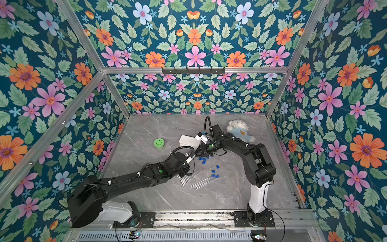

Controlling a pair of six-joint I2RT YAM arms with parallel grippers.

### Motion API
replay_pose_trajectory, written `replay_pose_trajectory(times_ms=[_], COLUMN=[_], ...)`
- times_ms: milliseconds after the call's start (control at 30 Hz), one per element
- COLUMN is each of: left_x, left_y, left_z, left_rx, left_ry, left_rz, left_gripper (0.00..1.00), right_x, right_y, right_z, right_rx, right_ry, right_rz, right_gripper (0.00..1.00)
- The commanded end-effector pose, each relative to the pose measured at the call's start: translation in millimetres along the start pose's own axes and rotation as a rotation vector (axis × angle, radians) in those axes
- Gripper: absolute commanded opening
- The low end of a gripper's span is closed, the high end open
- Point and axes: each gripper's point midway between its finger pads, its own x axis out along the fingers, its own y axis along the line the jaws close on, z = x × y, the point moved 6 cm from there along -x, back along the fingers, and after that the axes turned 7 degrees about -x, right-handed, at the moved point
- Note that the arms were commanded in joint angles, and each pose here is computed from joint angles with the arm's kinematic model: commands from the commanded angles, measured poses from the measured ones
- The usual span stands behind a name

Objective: Remove stoppers from test tubes
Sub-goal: Open the stopper on the test tube.

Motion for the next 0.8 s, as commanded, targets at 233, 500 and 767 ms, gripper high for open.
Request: replay_pose_trajectory(times_ms=[233,500,767], left_x=[3.2,6.6,7.3], left_y=[0.1,-4.2,-5.1], left_z=[-16.3,-19.6,-20.5], left_rx=[0.043,0.072,0.080], left_ry=[0.088,0.115,0.123], left_rz=[0.020,0.031,0.031], left_gripper=[0.00,0.00,0.00], right_x=[-17.5,-19.6,-21.8], right_y=[-2.1,-9.3,-15.1], right_z=[9.1,7.4,5.7], right_rx=[-0.029,-0.029,-0.035], right_ry=[-0.084,-0.077,-0.066], right_rz=[0.002,-0.083,-0.167], right_gripper=[0.02,0.01,0.01])
